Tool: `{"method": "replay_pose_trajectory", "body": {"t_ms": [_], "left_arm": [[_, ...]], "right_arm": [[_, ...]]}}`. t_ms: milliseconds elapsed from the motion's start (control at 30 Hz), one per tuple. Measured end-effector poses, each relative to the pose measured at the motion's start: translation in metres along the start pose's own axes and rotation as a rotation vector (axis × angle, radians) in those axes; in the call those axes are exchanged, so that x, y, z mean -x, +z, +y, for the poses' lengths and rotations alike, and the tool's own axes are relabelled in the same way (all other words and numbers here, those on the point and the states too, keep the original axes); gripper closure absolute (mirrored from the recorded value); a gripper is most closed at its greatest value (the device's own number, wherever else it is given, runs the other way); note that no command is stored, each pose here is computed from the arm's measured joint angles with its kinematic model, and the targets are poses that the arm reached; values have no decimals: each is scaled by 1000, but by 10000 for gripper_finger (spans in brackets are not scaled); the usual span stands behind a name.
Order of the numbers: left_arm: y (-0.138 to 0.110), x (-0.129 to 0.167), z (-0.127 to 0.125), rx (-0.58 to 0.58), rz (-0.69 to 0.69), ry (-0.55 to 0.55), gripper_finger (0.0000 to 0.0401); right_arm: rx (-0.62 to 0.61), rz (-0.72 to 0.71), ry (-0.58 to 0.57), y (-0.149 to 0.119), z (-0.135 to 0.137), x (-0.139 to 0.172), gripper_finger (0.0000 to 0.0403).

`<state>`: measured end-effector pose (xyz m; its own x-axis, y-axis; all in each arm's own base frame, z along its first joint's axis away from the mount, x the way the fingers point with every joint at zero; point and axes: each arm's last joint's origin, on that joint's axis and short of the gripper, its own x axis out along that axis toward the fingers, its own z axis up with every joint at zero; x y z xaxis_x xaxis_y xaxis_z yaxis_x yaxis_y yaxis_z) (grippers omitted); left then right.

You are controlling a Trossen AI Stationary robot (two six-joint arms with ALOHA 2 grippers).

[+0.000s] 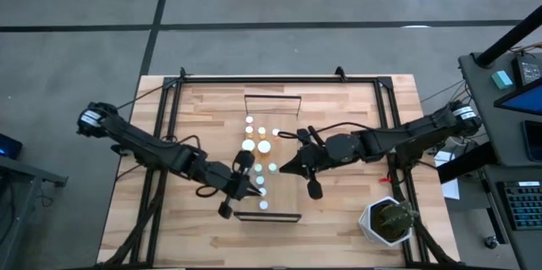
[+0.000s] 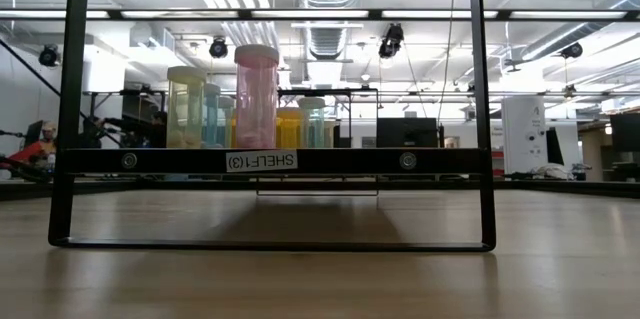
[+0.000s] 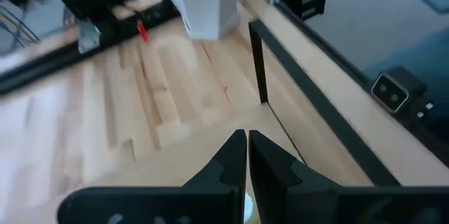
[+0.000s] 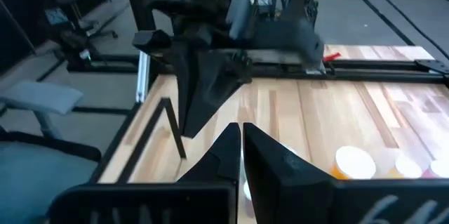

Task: Pick and place medicine bottles onto shelf by color
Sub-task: Adjust the pill bottles on the shelf

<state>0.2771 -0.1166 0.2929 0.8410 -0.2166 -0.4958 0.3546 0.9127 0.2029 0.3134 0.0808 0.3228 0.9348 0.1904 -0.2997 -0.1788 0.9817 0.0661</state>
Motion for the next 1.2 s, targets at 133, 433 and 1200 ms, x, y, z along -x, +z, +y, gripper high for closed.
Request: {"method": "replay_pose_trajectory", "body": {"t_ms": [133,433,1200], "left_arm": [[2,15,2,-56,-9,2,401],[8,43,7,-79,-64,13,401],[5,45,8,-103,-56,19,340]], "right_arm": [[-7,0,4,-6,1,-1,394],[-31,-6,9,-12,2,-3,394],[116,6,12,-15,4,-6,394]]}}
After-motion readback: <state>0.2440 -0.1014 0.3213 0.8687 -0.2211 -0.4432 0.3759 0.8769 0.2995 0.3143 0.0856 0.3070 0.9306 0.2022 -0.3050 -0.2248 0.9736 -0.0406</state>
